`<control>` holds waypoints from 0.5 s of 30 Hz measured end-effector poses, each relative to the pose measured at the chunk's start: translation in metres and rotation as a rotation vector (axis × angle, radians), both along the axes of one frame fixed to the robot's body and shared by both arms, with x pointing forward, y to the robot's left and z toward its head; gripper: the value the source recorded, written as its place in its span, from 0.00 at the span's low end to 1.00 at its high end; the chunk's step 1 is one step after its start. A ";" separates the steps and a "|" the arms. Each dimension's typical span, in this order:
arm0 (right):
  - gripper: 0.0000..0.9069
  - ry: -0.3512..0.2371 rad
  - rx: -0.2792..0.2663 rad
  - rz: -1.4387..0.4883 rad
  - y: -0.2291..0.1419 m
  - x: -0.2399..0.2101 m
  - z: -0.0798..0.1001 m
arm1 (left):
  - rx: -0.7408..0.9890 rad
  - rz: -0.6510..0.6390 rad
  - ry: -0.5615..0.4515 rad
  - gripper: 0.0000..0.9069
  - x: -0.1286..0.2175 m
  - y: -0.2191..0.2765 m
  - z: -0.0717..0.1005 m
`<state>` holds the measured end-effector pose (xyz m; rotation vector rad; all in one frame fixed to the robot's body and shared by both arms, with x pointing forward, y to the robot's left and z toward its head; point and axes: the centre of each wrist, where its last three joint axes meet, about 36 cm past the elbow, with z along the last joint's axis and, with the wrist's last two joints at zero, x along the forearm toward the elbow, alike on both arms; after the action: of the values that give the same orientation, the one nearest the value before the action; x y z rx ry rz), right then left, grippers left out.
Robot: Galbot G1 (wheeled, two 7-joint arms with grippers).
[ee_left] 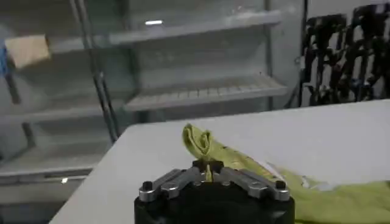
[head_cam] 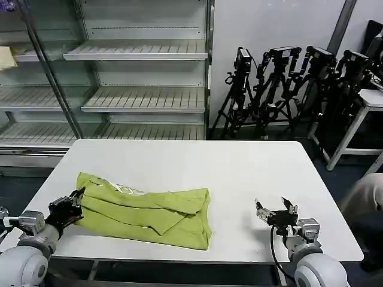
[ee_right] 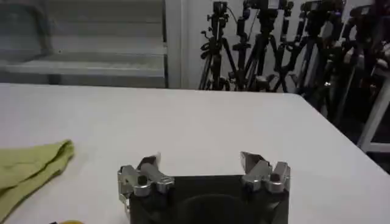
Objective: Fold and organize the clothes.
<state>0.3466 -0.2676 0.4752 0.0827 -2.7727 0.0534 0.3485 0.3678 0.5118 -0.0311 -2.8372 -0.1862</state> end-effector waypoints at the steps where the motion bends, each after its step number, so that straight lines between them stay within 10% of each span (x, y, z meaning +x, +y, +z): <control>1: 1.00 0.000 -0.002 -0.001 0.000 0.000 0.000 | -0.002 -0.016 -0.009 0.02 -0.001 -0.005 0.003; 15: 1.00 -0.006 -0.022 -0.016 -0.001 -0.007 0.001 | -0.146 -0.288 0.012 0.02 -0.011 -0.122 -0.024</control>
<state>0.3397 -0.2687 0.4767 0.0552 -2.7782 0.0807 0.3377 0.2461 0.4877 -0.4712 -2.8162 -0.0385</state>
